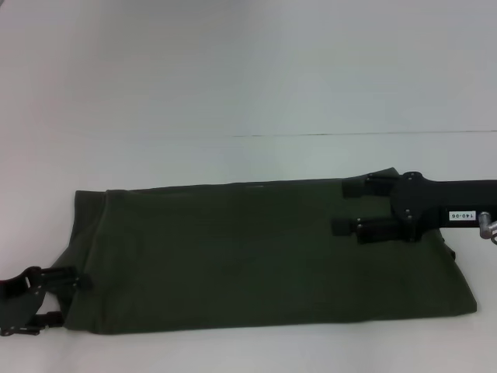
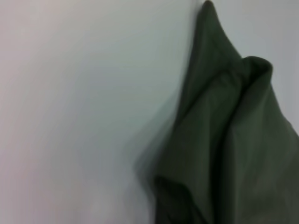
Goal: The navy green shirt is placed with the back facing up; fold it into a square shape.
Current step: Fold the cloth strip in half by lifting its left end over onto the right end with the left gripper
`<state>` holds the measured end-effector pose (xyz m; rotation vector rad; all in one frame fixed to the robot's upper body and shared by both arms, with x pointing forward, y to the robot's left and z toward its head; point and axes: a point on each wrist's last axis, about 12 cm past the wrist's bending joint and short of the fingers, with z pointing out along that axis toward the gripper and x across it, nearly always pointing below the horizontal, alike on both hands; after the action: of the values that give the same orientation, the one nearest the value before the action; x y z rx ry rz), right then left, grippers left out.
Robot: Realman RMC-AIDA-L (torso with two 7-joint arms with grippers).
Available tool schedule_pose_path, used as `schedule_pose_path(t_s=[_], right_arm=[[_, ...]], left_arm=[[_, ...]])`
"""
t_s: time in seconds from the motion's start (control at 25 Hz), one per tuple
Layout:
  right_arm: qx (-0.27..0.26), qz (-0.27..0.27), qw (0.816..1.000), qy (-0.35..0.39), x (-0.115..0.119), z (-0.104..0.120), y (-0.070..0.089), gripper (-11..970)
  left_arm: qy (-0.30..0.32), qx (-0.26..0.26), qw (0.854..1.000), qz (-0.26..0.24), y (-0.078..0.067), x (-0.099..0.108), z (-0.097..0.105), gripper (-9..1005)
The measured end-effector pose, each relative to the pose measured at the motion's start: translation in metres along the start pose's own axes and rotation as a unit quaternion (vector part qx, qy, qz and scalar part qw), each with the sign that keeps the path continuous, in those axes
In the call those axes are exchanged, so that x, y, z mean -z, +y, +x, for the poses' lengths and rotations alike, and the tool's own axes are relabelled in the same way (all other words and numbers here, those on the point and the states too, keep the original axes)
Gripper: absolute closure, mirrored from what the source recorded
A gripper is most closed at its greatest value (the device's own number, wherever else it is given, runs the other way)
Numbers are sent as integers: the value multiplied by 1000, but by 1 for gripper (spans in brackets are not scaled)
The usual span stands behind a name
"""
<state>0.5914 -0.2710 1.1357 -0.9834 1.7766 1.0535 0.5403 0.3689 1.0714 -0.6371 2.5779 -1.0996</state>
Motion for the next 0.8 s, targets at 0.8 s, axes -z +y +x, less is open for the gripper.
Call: schedule_pose_path(t_s=[0.8], right_arm=[[4,2,1000,-3,1,-2,-1,81]], left_arm=[[16,19,1000,8,-11,-16,-2,91]])
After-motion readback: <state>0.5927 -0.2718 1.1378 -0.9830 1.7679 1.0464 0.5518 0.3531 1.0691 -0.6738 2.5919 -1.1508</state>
